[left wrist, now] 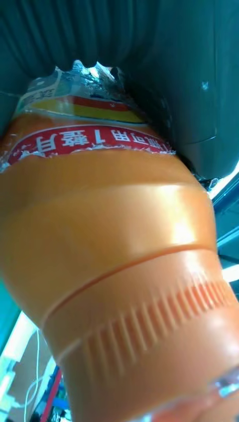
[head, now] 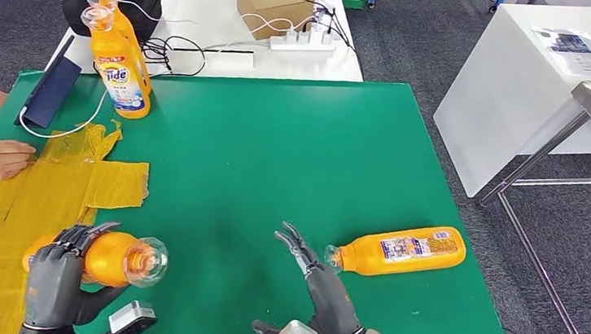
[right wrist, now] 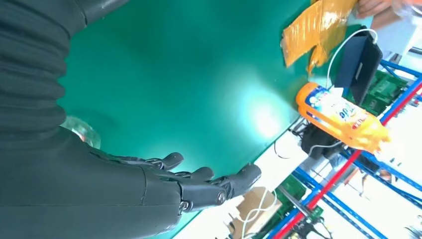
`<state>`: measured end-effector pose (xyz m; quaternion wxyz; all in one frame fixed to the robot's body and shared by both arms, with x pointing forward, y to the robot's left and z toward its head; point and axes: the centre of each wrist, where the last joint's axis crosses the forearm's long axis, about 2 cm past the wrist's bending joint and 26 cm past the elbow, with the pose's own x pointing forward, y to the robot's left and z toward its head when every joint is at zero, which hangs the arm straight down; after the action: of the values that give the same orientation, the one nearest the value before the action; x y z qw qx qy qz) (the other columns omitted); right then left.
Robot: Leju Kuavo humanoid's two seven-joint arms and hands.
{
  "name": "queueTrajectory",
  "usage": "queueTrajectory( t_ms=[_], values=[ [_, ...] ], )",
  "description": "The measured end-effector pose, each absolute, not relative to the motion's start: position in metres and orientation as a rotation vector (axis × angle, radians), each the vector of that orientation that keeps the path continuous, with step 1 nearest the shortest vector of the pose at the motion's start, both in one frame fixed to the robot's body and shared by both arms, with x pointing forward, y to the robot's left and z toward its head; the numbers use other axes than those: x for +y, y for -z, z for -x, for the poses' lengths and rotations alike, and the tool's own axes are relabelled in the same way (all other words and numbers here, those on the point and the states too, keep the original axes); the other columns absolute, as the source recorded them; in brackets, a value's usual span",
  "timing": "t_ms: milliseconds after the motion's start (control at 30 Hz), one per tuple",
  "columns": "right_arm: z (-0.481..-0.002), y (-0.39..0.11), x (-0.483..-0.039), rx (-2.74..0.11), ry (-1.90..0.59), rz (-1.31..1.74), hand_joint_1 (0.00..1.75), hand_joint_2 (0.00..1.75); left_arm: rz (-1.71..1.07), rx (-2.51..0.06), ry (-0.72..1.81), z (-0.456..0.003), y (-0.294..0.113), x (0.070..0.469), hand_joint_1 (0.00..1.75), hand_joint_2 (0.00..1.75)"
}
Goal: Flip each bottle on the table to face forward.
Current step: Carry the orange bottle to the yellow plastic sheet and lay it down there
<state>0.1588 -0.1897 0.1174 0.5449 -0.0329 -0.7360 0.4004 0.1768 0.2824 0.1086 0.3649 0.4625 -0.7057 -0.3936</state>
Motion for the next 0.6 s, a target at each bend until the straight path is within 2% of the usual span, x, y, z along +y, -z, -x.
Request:
queueTrajectory(
  t_ms=[167, 400, 433, 533, 567, 600],
  values=[
    [-0.156, -0.12, -0.204, -1.751, -0.948, 0.122, 0.0, 1.75, -1.239, -1.735, 1.029, -0.177, -0.103, 0.295, 1.75, 1.75],
    [-0.141, -0.115, -0.252, -1.672, -0.994, 0.217, 0.0, 1.75, -1.383, -1.465, 1.198, -0.176, -0.085, 0.342, 1.75, 1.75],
    [-0.14, -0.114, -0.258, -1.656, -1.007, 0.224, 0.0, 1.75, -1.385, -1.407, 1.238, -0.176, -0.081, 0.349, 1.44, 1.75],
    [-0.14, -0.115, -0.275, -1.619, -1.056, 0.24, 0.0, 1.75, -1.368, -1.258, 1.312, -0.179, -0.067, 0.367, 0.14, 1.75],
    [-0.142, -0.116, -0.28, -1.616, -1.075, 0.245, 0.0, 1.75, -1.369, -1.219, 1.323, -0.181, -0.063, 0.373, 0.0, 1.75],
    [-0.145, -0.117, -0.285, -1.617, -1.096, 0.25, 0.0, 1.75, -1.374, -1.183, 1.329, -0.183, -0.061, 0.378, 0.0, 1.75]
  ],
)
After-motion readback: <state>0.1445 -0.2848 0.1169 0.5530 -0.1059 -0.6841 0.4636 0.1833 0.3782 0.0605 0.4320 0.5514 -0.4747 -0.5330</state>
